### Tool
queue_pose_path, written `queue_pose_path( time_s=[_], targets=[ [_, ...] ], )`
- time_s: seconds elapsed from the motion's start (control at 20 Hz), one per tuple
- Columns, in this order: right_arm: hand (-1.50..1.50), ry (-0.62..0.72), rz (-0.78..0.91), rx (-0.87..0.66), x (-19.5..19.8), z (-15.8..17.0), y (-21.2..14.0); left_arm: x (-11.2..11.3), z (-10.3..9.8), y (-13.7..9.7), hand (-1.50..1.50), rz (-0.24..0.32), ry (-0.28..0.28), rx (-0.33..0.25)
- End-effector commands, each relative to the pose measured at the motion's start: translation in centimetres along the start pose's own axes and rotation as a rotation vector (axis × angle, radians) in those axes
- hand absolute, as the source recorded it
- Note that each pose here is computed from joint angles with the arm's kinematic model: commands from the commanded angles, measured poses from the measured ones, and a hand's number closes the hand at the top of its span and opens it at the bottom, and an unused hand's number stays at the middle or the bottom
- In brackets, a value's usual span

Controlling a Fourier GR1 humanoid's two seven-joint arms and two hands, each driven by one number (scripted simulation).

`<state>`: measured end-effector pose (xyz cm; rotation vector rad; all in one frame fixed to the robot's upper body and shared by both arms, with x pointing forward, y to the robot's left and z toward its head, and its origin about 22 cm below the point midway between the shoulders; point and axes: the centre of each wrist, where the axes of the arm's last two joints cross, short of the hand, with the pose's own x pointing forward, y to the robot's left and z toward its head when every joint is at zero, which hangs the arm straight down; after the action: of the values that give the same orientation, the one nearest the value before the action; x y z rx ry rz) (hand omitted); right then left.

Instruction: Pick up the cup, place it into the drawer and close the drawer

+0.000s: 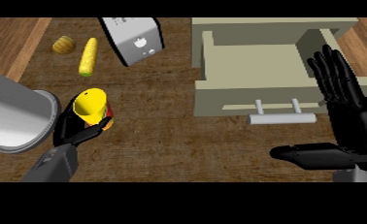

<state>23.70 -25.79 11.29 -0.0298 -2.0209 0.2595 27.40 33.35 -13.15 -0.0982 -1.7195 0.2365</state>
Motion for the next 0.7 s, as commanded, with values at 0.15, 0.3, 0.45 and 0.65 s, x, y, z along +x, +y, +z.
queue_pose_path(
  time_s=[0.15,0.3,0.45,0.65],
  targets=[
    [-1.5,0.006,0.006,-0.001,0.4,-1.2,0.0,-0.9,0.4,-1.3,1.5,0.231,-0.086,-0.125],
    [-1.5,-0.004,0.006,-0.015,-0.2,-1.1,0.8,-0.6,0.4,-1.0,1.5,0.263,-0.13,-0.129],
    [-1.5,0.02,0.011,0.004,-0.6,-1.1,0.0,-1.2,0.2,-2.5,1.5,0.238,-0.166,-0.071],
    [-1.5,-0.004,0.015,-0.006,0.3,0.5,-0.6,-0.4,-1.0,-2.4,1.5,0.18,-0.223,0.03]
  ],
)
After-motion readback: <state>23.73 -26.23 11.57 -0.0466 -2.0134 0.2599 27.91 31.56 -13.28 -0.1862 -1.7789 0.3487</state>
